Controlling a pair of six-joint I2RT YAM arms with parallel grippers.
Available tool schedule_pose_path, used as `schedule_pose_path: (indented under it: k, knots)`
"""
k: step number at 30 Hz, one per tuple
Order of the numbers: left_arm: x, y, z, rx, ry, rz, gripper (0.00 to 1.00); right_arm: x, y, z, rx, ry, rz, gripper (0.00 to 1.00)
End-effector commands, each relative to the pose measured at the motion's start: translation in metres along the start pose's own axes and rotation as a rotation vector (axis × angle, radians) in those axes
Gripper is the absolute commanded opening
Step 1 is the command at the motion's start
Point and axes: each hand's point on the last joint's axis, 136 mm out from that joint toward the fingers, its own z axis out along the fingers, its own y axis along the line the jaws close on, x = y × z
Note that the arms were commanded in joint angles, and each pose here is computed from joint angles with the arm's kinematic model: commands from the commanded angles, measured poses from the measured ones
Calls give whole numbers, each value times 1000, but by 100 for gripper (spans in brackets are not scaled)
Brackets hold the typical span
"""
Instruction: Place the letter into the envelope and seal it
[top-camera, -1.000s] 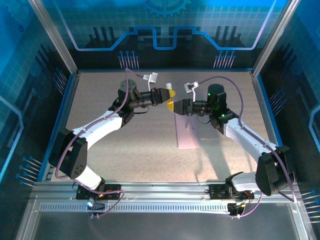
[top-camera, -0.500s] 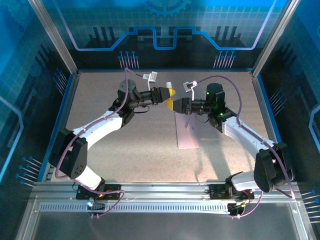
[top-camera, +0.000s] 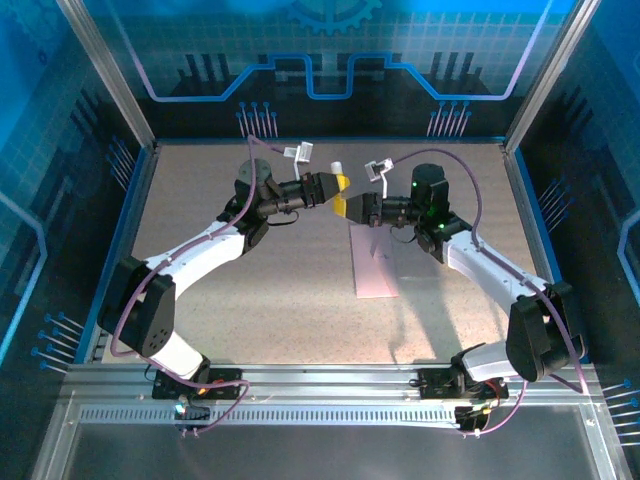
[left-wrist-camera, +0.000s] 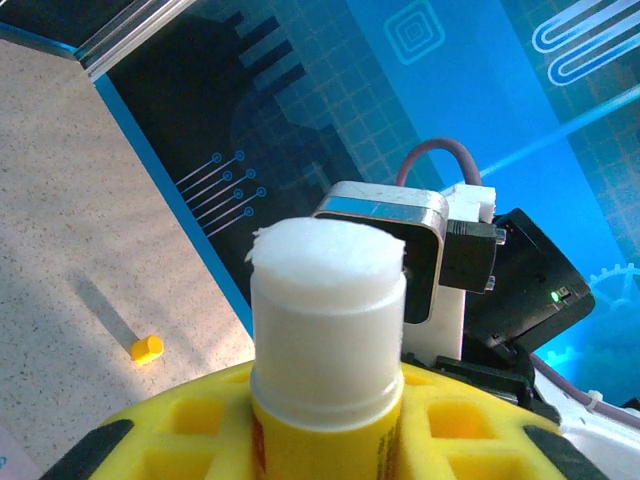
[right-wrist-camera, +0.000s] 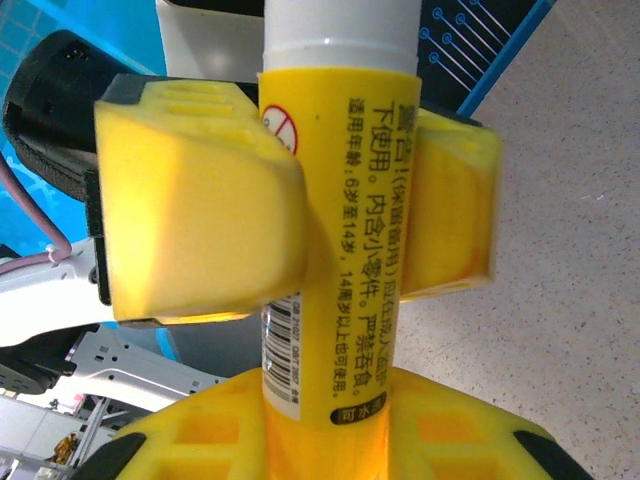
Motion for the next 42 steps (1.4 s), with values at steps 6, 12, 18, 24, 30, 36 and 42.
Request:
schedule_pose_path:
  k: [6,12,18,24,30,36,42]
  knots:
    - [10,-2,13,-102,-26,-26,0,-19,8,0,209,-64,-129,21]
    - [18,-11,23,-169,-76,-79,0,-20,6,7,427,-100,-241,21]
    - [16,-18,25,-205,-124,-135,0,-19,5,19,573,-136,-334,20]
    - [17,-21,26,-206,-129,-159,0,-18,5,30,623,-168,-395,20]
    - [18,-20,26,-212,-121,-149,0,-17,8,35,618,-158,-404,20]
    - [16,-19,20,-225,-115,-120,0,-19,13,24,570,-113,-353,27]
    - [6,-14,3,-229,-124,-93,0,-19,18,-3,441,-41,-184,41]
